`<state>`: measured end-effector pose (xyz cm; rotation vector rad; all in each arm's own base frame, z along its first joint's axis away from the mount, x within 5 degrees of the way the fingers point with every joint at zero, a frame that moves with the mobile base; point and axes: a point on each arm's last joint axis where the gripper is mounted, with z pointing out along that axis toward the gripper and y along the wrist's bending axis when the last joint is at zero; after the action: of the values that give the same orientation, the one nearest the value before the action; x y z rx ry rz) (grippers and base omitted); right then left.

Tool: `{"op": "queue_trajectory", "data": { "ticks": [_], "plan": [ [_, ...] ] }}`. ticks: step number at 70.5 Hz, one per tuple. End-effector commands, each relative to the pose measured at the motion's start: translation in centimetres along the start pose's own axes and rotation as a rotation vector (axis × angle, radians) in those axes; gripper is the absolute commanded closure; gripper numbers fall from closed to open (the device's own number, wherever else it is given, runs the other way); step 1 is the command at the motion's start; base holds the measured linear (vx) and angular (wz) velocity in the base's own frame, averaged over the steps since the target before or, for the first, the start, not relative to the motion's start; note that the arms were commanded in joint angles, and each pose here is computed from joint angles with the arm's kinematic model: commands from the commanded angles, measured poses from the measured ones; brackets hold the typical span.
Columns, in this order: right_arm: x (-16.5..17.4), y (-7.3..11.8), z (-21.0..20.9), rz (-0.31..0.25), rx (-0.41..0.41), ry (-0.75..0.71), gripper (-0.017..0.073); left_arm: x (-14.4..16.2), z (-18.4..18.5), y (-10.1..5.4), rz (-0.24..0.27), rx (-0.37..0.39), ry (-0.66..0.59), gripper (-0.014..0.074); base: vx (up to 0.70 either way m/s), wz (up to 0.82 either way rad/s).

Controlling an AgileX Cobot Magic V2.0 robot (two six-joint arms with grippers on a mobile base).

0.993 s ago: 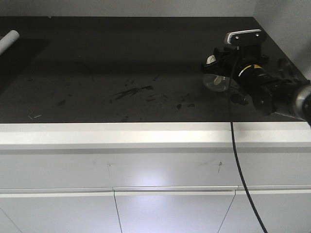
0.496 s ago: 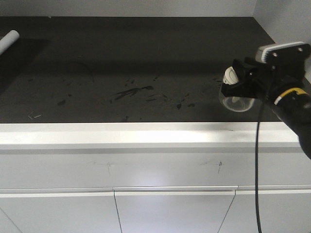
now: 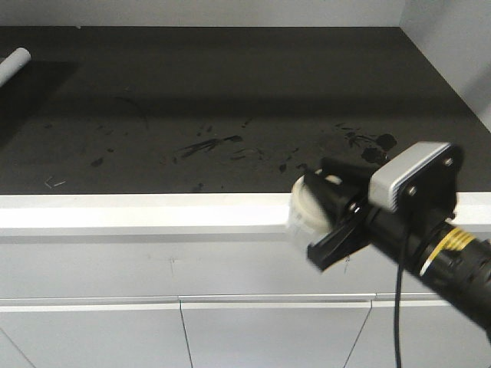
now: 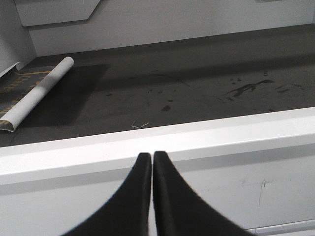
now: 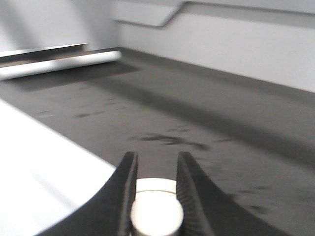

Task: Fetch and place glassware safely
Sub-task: 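Lift the jar and pull it out of the hood toward the robot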

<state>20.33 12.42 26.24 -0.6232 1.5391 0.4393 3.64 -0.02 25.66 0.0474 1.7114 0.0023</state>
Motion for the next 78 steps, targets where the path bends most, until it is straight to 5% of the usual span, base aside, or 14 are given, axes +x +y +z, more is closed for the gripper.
{"op": "queue_trajectory", "data": {
  "ticks": [1, 18, 33, 78],
  "plan": [
    [-2.3, 1.8, -0.1, 0.010, -0.082, -0.140, 0.0563, -1.2, -0.2, 0.0, -0.006, 0.008, -0.077, 0.0601, 0.00, 0.00],
    [-2.7, 6.9, -0.5, 0.008, -0.297, -0.157, 0.0563, -1.2, -0.2, 0.0, -0.006, 0.008, -0.077, 0.0601, 0.00, 0.00],
    [-3.3, 9.4, -1.2, 0.016, -0.412, -0.207, 0.0563, -1.2, -0.2, 0.0, -0.006, 0.008, -0.077, 0.0601, 0.00, 0.00],
    [-3.9, 9.7, -1.4, 0.027, -0.432, -0.272, 0.0563, -1.2, -0.2, 0.0, -0.006, 0.008, -0.077, 0.0601, 0.00, 0.00]
  ]
}}
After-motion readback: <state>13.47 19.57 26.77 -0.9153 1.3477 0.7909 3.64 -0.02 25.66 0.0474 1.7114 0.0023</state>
